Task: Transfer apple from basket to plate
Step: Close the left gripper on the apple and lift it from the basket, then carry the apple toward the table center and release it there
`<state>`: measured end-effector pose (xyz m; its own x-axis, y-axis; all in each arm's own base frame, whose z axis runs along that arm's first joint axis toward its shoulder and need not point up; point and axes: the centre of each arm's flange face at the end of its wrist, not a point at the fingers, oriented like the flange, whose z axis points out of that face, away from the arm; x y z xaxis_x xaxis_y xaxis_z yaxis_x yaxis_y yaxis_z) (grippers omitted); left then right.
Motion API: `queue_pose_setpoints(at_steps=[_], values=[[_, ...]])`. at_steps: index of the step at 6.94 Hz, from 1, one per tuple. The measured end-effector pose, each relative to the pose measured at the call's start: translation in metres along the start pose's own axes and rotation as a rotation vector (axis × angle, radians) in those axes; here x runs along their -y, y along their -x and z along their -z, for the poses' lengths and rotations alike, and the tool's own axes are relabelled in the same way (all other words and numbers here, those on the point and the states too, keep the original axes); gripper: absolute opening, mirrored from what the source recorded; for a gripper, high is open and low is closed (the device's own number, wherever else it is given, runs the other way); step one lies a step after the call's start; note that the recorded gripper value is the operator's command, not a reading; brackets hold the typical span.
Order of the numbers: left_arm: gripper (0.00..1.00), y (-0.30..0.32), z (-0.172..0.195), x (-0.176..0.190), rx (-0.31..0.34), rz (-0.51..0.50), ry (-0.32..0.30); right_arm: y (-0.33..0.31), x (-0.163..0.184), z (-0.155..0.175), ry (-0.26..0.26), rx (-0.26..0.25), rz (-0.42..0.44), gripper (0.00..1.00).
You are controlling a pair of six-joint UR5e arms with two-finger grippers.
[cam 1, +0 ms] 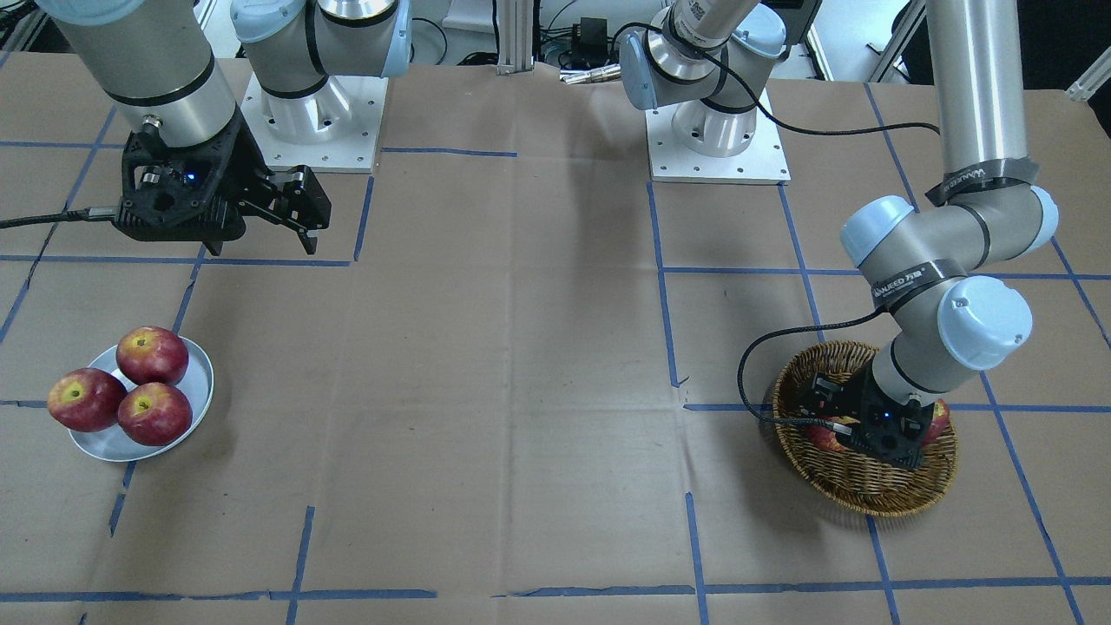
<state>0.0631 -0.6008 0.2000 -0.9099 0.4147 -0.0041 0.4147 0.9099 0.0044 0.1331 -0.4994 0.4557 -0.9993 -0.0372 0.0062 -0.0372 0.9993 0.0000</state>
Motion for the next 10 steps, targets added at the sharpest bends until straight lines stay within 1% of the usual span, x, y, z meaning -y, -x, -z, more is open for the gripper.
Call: queue_pose_setpoints(at_steps=[2,3,4,6,7,8,9,10], values=[[0.42,-0.003,0.008,0.001,0.006,-0.001,-0.001,0.000,0.000,0.000,0.000,0.000,0.000,1.00],[0.42,-0.010,0.023,0.005,0.017,0.016,-0.014,0.000,0.000,0.000,0.000,0.000,0.000,1.00],[0.42,-0.027,0.047,0.012,0.026,0.053,-0.031,0.000,0.000,0.000,0.000,0.000,0.000,1.00],[0.42,-0.114,0.098,0.046,0.021,0.140,-0.041,0.000,0.000,0.000,0.000,0.001,0.000,1.00],[0.41,-0.162,0.110,0.062,0.015,0.170,-0.038,0.000,0.000,0.000,0.000,0.001,0.000,1.00],[0.39,-0.210,0.111,0.075,0.007,0.202,-0.034,0.000,0.000,0.000,0.000,0.001,0.000,1.00],[0.40,-0.257,0.103,0.086,0.002,0.237,-0.035,0.000,0.000,0.000,0.001,0.001,0.000,1.00],[0.39,-0.305,0.086,0.098,-0.001,0.260,-0.043,0.000,0.000,0.000,0.001,0.001,0.000,1.00]])
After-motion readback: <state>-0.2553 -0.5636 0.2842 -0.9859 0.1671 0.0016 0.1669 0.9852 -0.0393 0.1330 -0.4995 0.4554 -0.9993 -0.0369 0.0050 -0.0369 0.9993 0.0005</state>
